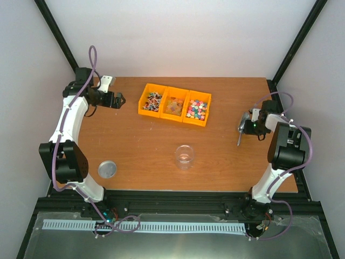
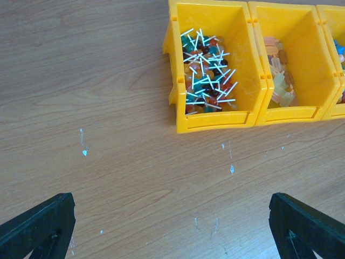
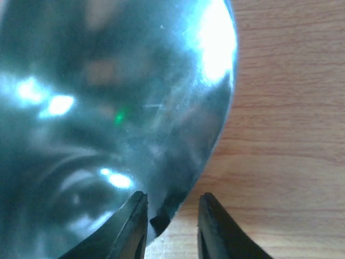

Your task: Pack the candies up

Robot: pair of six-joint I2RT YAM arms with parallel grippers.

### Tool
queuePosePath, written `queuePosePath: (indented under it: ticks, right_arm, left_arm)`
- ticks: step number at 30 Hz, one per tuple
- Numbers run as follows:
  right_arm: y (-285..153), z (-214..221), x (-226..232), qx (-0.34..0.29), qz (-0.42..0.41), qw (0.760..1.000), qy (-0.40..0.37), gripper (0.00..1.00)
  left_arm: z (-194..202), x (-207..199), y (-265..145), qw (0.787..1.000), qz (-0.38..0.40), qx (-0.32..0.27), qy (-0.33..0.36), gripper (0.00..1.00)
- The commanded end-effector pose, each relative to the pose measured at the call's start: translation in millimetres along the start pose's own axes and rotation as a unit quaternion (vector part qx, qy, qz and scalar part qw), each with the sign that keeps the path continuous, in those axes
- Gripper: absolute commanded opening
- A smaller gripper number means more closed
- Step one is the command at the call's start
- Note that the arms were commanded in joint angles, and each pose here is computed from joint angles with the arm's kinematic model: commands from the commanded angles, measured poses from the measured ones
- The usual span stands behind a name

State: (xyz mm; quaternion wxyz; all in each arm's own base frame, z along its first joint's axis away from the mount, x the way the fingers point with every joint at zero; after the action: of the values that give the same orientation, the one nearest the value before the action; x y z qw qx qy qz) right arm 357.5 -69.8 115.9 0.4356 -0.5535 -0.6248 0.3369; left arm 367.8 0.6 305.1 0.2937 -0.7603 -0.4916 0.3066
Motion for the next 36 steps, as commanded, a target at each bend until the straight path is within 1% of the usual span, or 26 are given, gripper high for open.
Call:
queuePosePath:
  ticks: [1,5,6,9,15,23,25,28,33,36]
  right_arm:
    - [2.7,-9.9,-4.7,-0.006,0.005,1.0,-0.011,0.24]
    - [2.6,-14.7,-4.6,-0.004,-0.001,1.0,-0.023,0.04]
    - [1.5,-16.7,-4.6,-0.004,-0.002,1.0,-0.025,0.03]
    - [-2.9,-20.2,-4.4,-0.004,-0.003,0.999,-0.035,0.03]
    - [-24.5,-29.3,5.4,-0.02,-0.036,0.997,-0.065,0.03]
    - [-58.4,-32.4,35.9,-0.033,-0.093,0.988,-0.121,0.03]
    - [-68.4,-32.9,48.7,-0.038,-0.105,0.983,-0.143,0.03]
    - [-85.9,-33.2,75.1,-0.049,-0.132,0.973,-0.183,0.03]
    - [-115.7,-31.3,134.8,-0.073,-0.153,0.945,-0.278,0.03]
    - [-128.1,-28.1,172.3,-0.084,-0.154,0.926,-0.333,0.03]
  left_arm:
    - [-13.9,-5.6,-11.7,0.999,0.003,-0.023,0.021,1.0]
    - [-15.7,-4.8,-10.7,1.0,0.002,-0.019,0.02,1.0]
    - [-15.7,-4.3,-10.3,1.0,0.001,-0.018,0.02,1.0]
    - [-15.2,-4.4,-10.2,1.0,0.001,-0.017,0.021,1.0]
    - [-17.9,-6.8,-11.2,0.999,0.017,-0.019,0.027,1.0]
    - [-23.4,-20.2,-7.0,0.996,0.074,-0.012,0.05,1.0]
    - [-24.9,-29.3,-5.2,0.993,0.1,-0.007,0.062,0.99]
    - [-29.5,-47.6,-0.9,0.985,0.154,-0.003,0.078,0.95]
    - [-39.5,-99.1,15.2,0.965,0.236,0.028,0.106,0.89]
    - [-44.4,-127.7,24.5,0.954,0.277,0.045,0.106,0.87]
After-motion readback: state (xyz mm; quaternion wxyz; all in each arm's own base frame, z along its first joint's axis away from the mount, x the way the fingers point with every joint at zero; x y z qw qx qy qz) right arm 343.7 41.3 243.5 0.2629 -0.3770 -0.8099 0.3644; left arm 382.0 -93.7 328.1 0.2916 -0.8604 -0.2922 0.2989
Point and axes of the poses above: each gripper's point midway between its finger pads, its own y axis out along the fingers, its own x axis along the line the jaws close on, z = x × y, the point moved 10 cm from there along -y, back along the fingers
